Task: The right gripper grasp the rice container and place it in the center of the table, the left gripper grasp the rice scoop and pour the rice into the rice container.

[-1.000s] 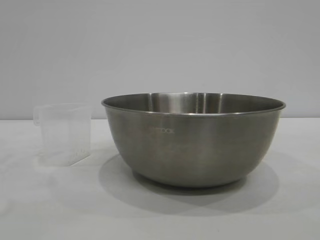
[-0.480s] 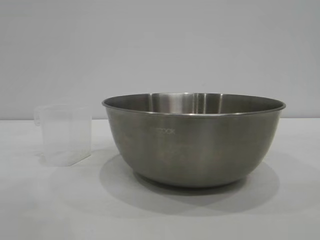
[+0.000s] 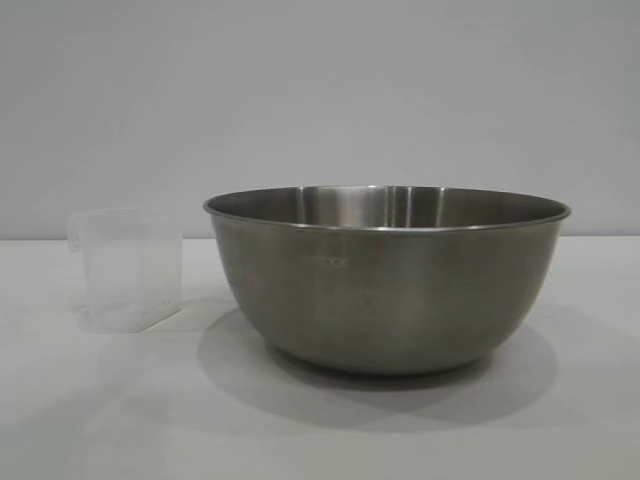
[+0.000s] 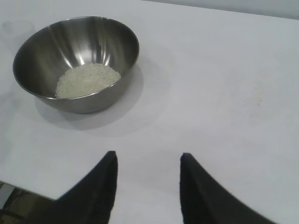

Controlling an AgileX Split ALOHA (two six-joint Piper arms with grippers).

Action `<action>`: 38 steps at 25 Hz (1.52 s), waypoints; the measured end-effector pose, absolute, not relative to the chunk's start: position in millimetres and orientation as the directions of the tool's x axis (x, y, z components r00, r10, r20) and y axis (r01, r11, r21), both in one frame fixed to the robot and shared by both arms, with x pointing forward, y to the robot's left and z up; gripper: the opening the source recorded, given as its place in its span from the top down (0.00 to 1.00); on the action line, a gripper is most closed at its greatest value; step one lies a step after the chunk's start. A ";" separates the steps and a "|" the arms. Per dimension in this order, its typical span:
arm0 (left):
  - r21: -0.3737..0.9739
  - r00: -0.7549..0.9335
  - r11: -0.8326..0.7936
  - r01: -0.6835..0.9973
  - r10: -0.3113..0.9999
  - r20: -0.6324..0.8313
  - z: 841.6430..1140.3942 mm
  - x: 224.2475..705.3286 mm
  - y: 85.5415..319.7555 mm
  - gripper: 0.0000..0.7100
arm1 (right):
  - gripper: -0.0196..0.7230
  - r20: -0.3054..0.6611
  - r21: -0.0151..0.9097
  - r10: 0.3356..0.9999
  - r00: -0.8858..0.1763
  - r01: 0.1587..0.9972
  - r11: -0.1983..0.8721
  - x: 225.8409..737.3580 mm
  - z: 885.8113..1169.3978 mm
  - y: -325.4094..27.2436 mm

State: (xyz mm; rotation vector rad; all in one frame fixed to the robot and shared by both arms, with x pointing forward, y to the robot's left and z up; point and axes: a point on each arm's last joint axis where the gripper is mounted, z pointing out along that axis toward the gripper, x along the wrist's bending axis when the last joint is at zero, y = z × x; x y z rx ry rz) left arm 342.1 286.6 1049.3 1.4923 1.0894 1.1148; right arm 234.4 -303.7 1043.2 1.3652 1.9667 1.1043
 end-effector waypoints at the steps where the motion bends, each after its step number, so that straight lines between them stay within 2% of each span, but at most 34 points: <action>1: 0.981 0.188 -0.158 0.112 0.973 0.135 1049.3 342.1 286.7 0.71 | 0.62 0.046 0.836 0.927 -0.372 0.522 0.168 234.4 1043.2 -303.7; 8: 0.983 0.165 -0.157 0.095 0.976 0.140 1051.2 342.7 288.3 0.71 | 0.62 0.046 0.836 0.927 -0.372 0.522 0.168 234.4 1043.2 -303.7; 12: 0.991 0.027 -0.133 0.014 0.991 0.133 1060.3 344.3 300.0 0.71 | 0.62 0.046 0.836 0.927 -0.372 0.522 0.168 234.4 1043.2 -303.7; 15: 0.982 -0.143 -0.105 0.156 0.981 0.128 1055.2 342.1 316.6 0.71 | 0.62 0.046 0.836 0.927 -0.372 0.522 0.168 234.4 1043.2 -303.7; 16: 0.963 -0.173 -0.105 0.248 0.973 0.151 1049.9 339.8 320.3 0.71 | 0.62 0.046 0.836 0.927 -0.372 0.522 0.168 234.4 1043.2 -303.7; 18: 0.923 -0.191 -0.026 0.383 0.976 0.107 1039.8 335.1 321.3 0.71 | 0.62 0.046 0.836 0.927 -0.372 0.522 0.168 234.4 1043.2 -303.7; 22: 0.873 -0.156 0.065 0.483 0.988 0.014 1030.1 322.7 314.2 0.71 | 0.62 0.046 0.836 0.927 -0.372 0.522 0.168 234.4 1043.2 -303.7; 31: 0.949 0.060 -0.051 0.311 0.998 0.034 1045.1 269.5 299.3 0.71 | 0.62 0.046 0.836 0.927 -0.372 0.522 0.168 234.4 1043.2 -303.7; 38: 0.913 0.117 -0.104 0.394 0.991 0.063 1058.0 241.5 297.1 0.71 | 0.62 0.046 0.836 0.927 -0.372 0.522 0.168 234.4 1043.2 -303.7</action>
